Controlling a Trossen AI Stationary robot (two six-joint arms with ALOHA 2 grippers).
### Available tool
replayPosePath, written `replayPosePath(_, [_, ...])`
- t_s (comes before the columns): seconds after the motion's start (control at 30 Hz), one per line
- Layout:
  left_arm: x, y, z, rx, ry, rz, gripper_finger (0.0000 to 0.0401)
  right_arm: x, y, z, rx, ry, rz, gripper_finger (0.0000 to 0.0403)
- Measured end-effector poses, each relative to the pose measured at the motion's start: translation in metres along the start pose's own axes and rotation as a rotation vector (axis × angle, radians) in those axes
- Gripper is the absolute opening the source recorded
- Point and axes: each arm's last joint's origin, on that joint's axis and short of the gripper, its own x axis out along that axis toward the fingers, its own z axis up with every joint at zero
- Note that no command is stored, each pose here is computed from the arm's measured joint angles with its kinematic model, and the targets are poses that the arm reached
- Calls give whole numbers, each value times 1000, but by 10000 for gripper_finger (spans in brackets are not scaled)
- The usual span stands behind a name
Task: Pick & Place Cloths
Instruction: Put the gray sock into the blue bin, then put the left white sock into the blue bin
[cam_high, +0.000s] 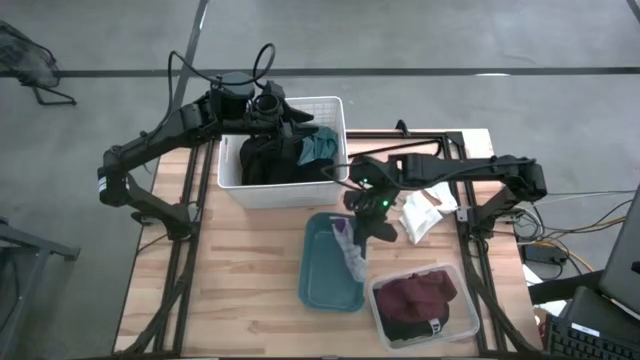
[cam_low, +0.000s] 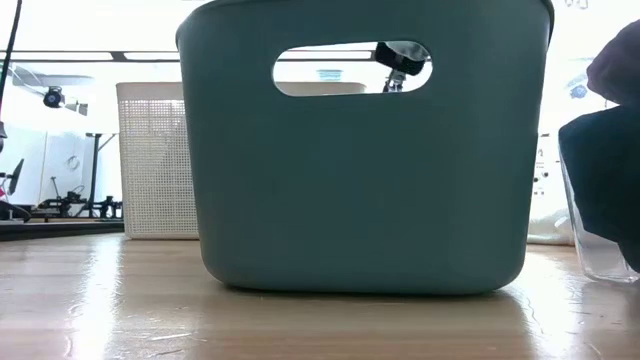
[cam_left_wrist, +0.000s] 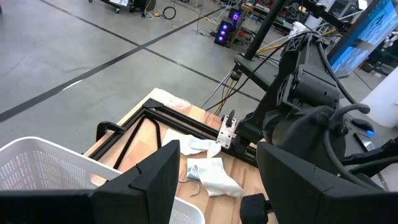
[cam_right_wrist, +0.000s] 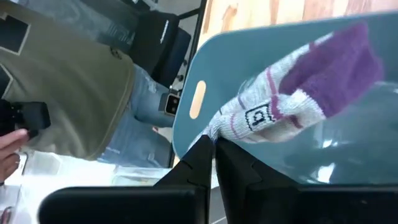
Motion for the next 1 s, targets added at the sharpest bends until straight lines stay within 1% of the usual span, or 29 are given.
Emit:
replayPosePath(0.1, [0,0,0,0,3,1,218,-1,1,2,-18,-18,1,34])
replayPosePath(0.3, [0,0,-2,-3,16,5,218,-4,3,2,-19,-37,-43,88])
replayPosePath(0.43, [0,0,-2,-4,15,5,218,-8,4,1,-11,-42,-51,121])
replayPosePath(0.6, [0,0,-2,-4,15,5,218,-25,4,-4,78,-54,-77,143])
replayPosePath(0.67, [0,0,-2,-4,15,5,218,-31,4,-11,127,-24,-118,147])
replayPosePath(0.77, [0,0,-2,-4,15,4,218,-40,7,-28,196,66,-228,148])
replayPosePath(0.87, [0,0,-1,-2,14,5,218,-49,12,-46,227,160,-328,141])
replayPosePath(1.0, [0,0,-1,-1,13,4,218,-57,13,-66,246,215,-452,128])
